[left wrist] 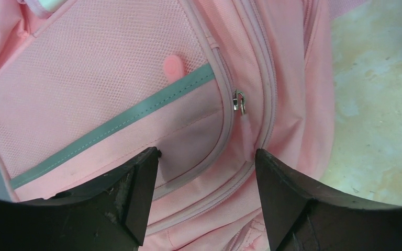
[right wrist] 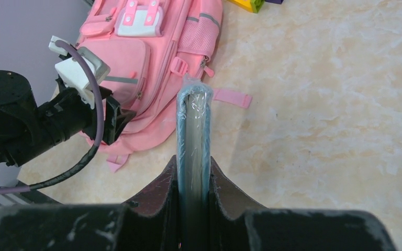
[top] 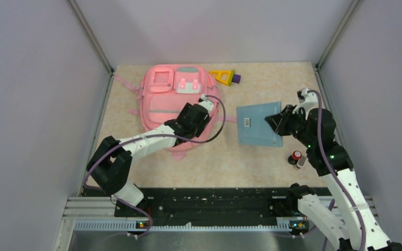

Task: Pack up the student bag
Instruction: Place the stationery in the student bag.

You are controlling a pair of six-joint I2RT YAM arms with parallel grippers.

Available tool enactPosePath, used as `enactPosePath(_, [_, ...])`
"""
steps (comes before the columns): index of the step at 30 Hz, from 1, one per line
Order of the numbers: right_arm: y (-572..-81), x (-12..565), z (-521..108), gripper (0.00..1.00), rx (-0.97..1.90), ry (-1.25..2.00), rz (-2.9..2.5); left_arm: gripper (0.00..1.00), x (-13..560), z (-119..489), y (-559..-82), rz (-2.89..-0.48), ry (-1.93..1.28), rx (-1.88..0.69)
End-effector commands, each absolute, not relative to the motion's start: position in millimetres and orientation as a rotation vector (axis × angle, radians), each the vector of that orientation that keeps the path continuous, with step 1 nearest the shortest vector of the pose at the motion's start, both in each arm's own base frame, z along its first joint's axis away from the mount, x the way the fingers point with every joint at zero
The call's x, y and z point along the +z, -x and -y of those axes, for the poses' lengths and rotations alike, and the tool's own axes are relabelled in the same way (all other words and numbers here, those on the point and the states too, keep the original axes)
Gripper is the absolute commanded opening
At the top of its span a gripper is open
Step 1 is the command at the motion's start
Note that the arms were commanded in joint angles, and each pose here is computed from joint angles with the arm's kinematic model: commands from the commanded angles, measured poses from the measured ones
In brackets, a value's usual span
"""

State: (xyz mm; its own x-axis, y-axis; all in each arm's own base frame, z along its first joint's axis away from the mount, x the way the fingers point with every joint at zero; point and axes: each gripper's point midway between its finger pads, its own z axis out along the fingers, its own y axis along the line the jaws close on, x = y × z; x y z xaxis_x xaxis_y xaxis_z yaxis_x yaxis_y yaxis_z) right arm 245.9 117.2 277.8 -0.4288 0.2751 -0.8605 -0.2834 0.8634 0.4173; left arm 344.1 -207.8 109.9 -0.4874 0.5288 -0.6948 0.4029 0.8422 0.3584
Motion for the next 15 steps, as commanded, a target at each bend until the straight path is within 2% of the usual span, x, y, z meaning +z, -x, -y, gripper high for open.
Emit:
enactPosePath(1, [-251.6, 325.2, -123.5, 0.0, 0.69, 0.011, -1.742, 0.72, 128.9, 174.3, -358.7, -2.081, -0.572, 0.442])
enactPosePath(6, [-251.7, 325.1, -124.3, 0.0, 0.697, 0.012, -1.74, 0.72, 162.9, 164.5, -365.2, -1.966, -0.475, 0.501])
enactPosePath(11, [-251.4, 322.1, -124.9, 0.0, 0.702, 0.01, -1.744, 0.72, 166.8, 164.9, -366.2, -1.932, -0.481, 0.478])
enactPosePath(14, [-251.0, 320.9, -124.6, 0.0, 0.702, 0.008, -1.745, 0.69, 163.3, 163.0, -369.5, -1.932, -0.492, 0.521])
enactPosePath(15, [-250.8, 320.4, -124.4, 0.0, 0.702, 0.006, -1.747, 0.64, 164.7, 163.2, -371.5, -1.922, -0.492, 0.53])
